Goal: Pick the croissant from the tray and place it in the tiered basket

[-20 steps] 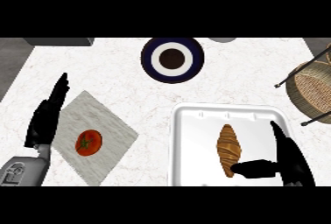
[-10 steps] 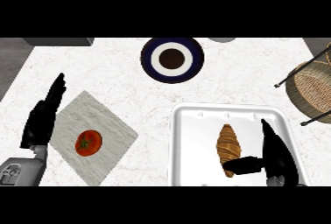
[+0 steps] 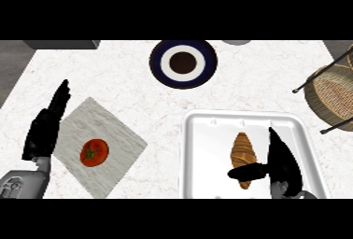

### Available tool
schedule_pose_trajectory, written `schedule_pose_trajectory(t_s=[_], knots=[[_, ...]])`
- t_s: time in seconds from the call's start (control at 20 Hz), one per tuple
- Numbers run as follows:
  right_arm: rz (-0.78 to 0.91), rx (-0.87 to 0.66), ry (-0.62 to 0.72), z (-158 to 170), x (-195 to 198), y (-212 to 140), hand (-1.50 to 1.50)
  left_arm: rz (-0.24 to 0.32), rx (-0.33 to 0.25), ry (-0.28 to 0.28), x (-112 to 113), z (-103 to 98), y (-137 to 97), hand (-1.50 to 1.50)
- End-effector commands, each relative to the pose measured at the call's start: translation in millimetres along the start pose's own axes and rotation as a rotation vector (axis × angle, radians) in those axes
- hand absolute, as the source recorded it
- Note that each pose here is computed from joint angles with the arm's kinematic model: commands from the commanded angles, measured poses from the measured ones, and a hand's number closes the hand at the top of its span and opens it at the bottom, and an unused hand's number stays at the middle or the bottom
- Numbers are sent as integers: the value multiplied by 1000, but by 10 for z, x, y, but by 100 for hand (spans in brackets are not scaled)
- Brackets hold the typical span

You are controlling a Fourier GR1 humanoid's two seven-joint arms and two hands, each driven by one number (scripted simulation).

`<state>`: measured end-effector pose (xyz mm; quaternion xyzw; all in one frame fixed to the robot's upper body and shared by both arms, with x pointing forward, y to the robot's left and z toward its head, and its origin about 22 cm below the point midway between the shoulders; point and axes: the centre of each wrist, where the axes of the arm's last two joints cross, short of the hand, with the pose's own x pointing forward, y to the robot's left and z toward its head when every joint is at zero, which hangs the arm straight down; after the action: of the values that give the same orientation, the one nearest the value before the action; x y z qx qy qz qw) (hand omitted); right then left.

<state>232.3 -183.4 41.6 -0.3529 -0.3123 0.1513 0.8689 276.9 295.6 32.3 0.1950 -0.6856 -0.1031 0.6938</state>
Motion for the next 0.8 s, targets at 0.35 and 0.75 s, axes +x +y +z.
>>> schedule_pose_trajectory(t_s=[0.35, 0.75], knots=[[4, 36, 195, -68, 134, -10, -150, -1, -6, 0, -89, -64, 29, 0], [-3, 78, 217, -249, 143, 329, -150, 7, 2, -7, 74, -97, -13, 0]])
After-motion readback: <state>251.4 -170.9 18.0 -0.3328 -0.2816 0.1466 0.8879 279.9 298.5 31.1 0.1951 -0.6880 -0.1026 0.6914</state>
